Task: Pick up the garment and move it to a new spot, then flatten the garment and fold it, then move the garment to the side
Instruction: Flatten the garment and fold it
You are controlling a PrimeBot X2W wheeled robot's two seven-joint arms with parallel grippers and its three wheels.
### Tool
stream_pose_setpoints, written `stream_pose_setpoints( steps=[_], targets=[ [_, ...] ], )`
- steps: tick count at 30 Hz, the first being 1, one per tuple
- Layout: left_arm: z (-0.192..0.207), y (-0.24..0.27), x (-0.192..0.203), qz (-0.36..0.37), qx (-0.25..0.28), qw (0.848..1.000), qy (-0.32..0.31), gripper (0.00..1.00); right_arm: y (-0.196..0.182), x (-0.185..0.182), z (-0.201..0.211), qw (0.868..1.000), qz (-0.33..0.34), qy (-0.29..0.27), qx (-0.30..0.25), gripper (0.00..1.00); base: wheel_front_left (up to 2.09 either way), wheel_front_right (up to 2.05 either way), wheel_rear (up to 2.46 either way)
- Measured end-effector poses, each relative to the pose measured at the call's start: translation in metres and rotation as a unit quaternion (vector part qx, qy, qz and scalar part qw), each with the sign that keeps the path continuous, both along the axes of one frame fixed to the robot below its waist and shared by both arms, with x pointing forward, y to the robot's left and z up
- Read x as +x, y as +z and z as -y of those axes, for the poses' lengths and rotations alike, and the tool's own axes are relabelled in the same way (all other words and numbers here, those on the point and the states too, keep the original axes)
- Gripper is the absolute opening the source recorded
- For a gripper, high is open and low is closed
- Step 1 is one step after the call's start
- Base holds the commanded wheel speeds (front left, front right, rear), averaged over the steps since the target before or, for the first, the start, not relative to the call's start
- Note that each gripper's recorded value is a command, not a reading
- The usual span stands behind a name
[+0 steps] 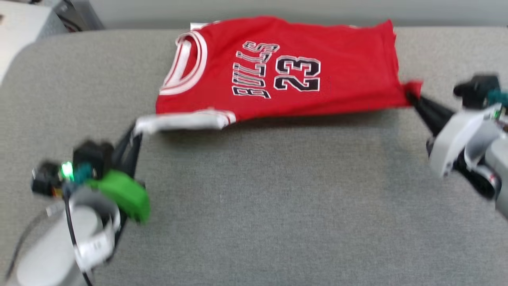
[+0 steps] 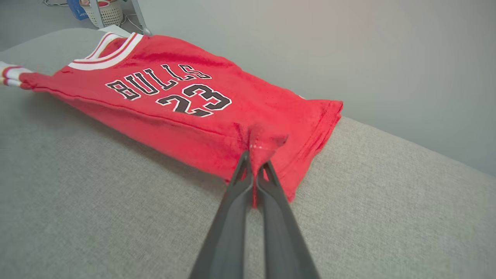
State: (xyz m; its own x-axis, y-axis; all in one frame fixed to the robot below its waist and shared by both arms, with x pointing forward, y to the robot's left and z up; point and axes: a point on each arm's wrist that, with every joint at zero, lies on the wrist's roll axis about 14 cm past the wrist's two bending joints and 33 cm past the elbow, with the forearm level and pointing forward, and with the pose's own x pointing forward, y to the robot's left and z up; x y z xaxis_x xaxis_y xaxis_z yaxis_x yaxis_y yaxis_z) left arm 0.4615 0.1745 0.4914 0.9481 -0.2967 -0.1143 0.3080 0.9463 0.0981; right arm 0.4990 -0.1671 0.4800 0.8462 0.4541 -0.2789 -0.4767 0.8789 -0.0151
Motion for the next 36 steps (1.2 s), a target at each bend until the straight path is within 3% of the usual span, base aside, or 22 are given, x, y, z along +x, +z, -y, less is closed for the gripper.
stream_pose_setpoints(
  steps=[12, 22, 30, 36],
  targets=[
    [0.012, -0.052, -0.142, -0.139, -0.079, 0.986, 0.046, 0.00, -0.046, -0.113, 0.016, 0.997, -0.081, -0.008, 0.018, 0.00, 0.00, 0.00, 0.00],
    [0.027, -0.075, -0.209, -0.231, -0.126, 0.963, 0.052, 0.00, -0.075, -0.187, 0.041, 0.987, -0.143, -0.053, 0.048, 0.00, 0.00, 0.00, 0.00],
    [0.030, -0.080, -0.225, -0.257, -0.125, 0.958, 0.038, 0.00, -0.083, -0.208, 0.042, 0.980, -0.175, -0.064, 0.064, 0.00, 0.00, 0.00, 0.00],
    [0.028, -0.056, -0.181, -0.187, -0.096, 0.978, 0.010, 0.00, -0.065, -0.186, 0.034, 0.983, -0.147, -0.070, 0.090, 0.00, 0.00, 0.00, 0.00]
  ],
)
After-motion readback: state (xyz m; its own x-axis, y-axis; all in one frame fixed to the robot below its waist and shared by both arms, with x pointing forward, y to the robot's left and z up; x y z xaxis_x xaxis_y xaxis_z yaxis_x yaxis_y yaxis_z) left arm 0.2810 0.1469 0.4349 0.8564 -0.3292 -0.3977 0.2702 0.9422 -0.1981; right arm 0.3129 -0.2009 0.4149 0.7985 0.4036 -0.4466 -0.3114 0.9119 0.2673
